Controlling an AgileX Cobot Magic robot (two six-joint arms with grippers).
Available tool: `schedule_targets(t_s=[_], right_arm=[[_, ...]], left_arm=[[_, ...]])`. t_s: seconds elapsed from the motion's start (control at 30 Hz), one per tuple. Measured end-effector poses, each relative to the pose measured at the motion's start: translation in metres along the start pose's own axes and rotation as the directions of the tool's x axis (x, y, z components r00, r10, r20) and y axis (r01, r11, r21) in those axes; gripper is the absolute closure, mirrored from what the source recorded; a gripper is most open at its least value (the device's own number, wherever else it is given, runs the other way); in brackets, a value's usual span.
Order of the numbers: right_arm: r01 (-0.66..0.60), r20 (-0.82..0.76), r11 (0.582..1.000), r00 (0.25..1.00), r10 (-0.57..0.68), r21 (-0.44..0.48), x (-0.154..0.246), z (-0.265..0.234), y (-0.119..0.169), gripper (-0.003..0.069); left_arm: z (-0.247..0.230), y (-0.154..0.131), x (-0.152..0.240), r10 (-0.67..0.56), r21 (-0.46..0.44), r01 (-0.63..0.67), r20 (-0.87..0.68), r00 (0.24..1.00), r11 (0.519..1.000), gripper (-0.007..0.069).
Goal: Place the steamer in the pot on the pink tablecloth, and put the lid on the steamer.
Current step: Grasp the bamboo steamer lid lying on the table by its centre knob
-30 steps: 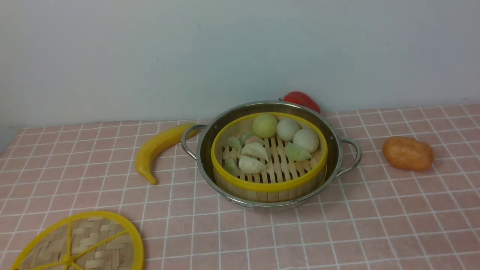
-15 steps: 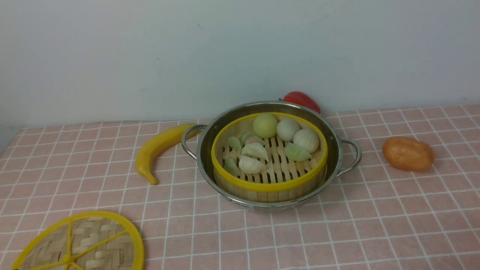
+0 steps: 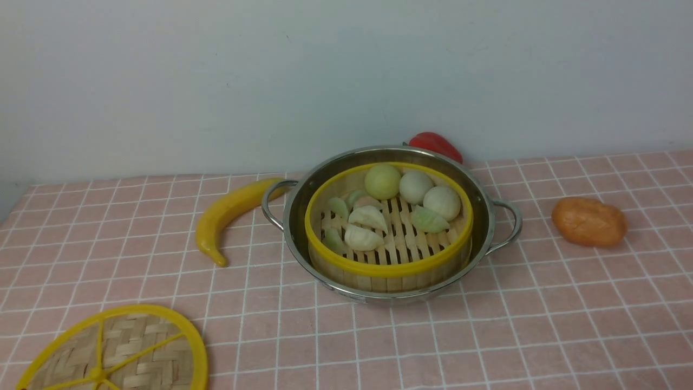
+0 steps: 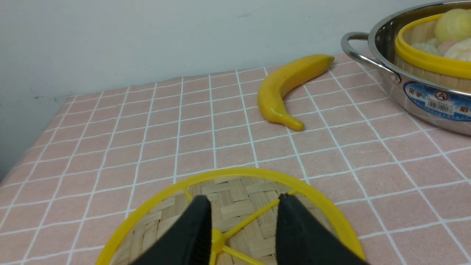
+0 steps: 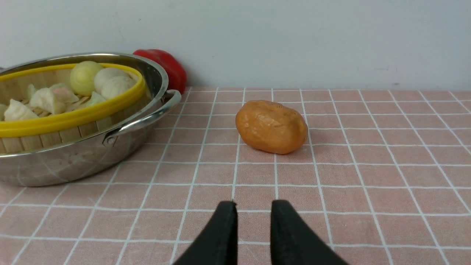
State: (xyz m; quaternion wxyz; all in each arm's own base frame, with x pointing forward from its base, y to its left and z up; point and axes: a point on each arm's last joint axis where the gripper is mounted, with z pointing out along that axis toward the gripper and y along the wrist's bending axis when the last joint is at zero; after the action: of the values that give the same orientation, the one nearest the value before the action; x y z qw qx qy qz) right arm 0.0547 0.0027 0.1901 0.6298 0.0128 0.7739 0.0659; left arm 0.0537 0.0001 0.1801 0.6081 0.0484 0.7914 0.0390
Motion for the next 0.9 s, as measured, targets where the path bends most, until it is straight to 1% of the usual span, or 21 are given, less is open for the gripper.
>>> schedule_targets(t_s=[0.33, 0.43, 0.5, 0.53, 0.57, 0.63, 0.73, 0.77, 0.9], right_arm=[[0.0, 0.0, 1.0, 1.0, 0.0, 0.0, 0.0, 0.0, 0.0, 0.047], [0.0, 0.0, 1.0, 1.0, 0.0, 0.0, 0.0, 0.0, 0.0, 0.0463], [0.0, 0.0, 1.0, 1.0, 0.0, 0.0, 0.0, 0.0, 0.0, 0.0457], [0.0, 0.0, 1.0, 1.0, 0.0, 0.0, 0.0, 0.0, 0.0, 0.0456], [0.0, 0.0, 1.0, 1.0, 0.0, 0.0, 0.0, 0.0, 0.0, 0.0453], [0.0, 0.0, 1.0, 1.0, 0.0, 0.0, 0.0, 0.0, 0.0, 0.0449], [0.0, 0.001, 1.0, 1.0, 0.0, 0.0, 0.0, 0.0, 0.0, 0.0443], [0.0, 0.001, 1.0, 1.0, 0.0, 0.0, 0.0, 0.0, 0.0, 0.044], [0.0, 0.002, 1.0, 1.0, 0.0, -0.001, 0.0, 0.0, 0.0, 0.0433]], left_arm=[[0.0, 0.0, 0.0, 0.0, 0.0, 0.0, 0.001, 1.0, 1.0, 0.0382], [0.0, 0.0, -0.002, -0.034, 0.005, 0.034, 0.023, 0.999, 0.999, 0.0382], [0.0, -0.002, -0.007, -0.154, 0.031, 0.152, 0.072, 0.985, 0.988, 0.0382], [0.0, -0.002, -0.007, -0.161, 0.033, 0.159, 0.076, 0.984, 0.987, 0.0382], [-0.001, -0.002, -0.01, -0.221, 0.048, 0.217, 0.104, 0.97, 0.975, 0.0382], [-0.001, -0.002, -0.014, -0.276, 0.062, 0.269, 0.137, 0.951, 0.961, 0.0382], [-0.002, -0.001, -0.019, -0.372, 0.09, 0.361, 0.193, 0.908, 0.928, 0.0382], [-0.003, 0.0, -0.022, -0.415, 0.103, 0.402, 0.219, 0.883, 0.91, 0.0382], [-0.005, 0.002, -0.028, -0.478, 0.124, 0.463, 0.271, 0.835, 0.878, 0.0382]])
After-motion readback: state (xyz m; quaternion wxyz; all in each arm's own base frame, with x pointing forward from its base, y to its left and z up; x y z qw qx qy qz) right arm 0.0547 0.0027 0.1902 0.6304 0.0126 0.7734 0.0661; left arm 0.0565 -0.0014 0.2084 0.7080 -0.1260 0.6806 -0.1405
